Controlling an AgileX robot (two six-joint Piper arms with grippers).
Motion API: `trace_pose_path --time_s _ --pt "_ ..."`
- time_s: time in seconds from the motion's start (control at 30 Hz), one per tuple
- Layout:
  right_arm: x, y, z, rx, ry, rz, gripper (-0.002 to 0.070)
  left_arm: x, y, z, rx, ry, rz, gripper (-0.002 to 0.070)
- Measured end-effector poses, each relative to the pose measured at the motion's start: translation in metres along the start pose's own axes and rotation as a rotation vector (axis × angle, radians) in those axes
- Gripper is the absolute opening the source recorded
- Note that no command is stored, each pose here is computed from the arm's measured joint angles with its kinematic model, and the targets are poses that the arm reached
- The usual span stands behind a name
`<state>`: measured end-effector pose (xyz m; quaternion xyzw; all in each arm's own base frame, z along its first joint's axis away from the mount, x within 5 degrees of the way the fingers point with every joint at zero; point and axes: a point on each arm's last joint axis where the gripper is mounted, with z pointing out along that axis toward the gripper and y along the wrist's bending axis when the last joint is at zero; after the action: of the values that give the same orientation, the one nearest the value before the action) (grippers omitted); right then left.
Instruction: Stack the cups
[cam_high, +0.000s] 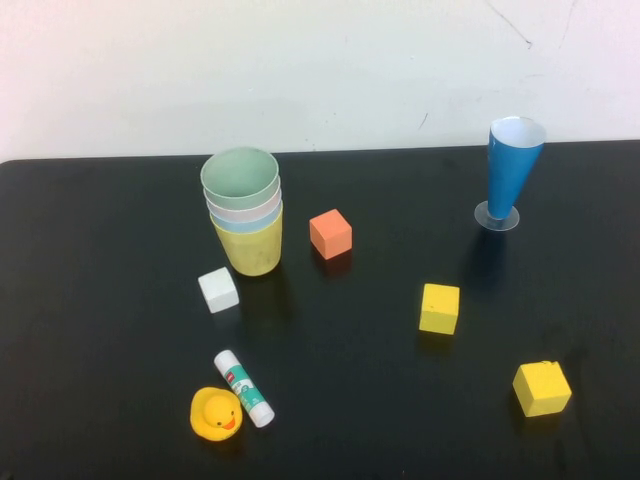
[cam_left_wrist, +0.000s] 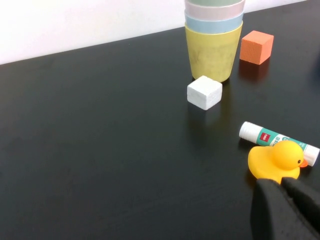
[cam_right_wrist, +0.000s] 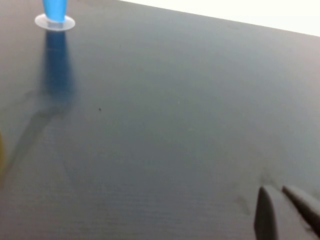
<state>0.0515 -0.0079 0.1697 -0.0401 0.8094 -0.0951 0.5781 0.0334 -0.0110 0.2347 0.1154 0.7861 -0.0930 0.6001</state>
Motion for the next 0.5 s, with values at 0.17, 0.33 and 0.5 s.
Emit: trace_pose_path --time_s 0.17,0.33,0.5 --pt "0.0000 0.0000 0.0000 0.000 0.000 -0.025 -0.0001 0.0000 0.0000 0.0000 0.000 0.000 0.000 0.0001" --pt "0.0000 0.0000 0.0000 0.000 -0.001 -0.029 -0.0001 0.0000 0.0000 0.0000 0.000 0.000 0.000 0.0001" --pt "0.0000 -0.0001 0.0000 0.001 -0.001 -0.031 -0.0001 0.0000 0.0000 0.0000 0.000 0.000 0.000 0.0001"
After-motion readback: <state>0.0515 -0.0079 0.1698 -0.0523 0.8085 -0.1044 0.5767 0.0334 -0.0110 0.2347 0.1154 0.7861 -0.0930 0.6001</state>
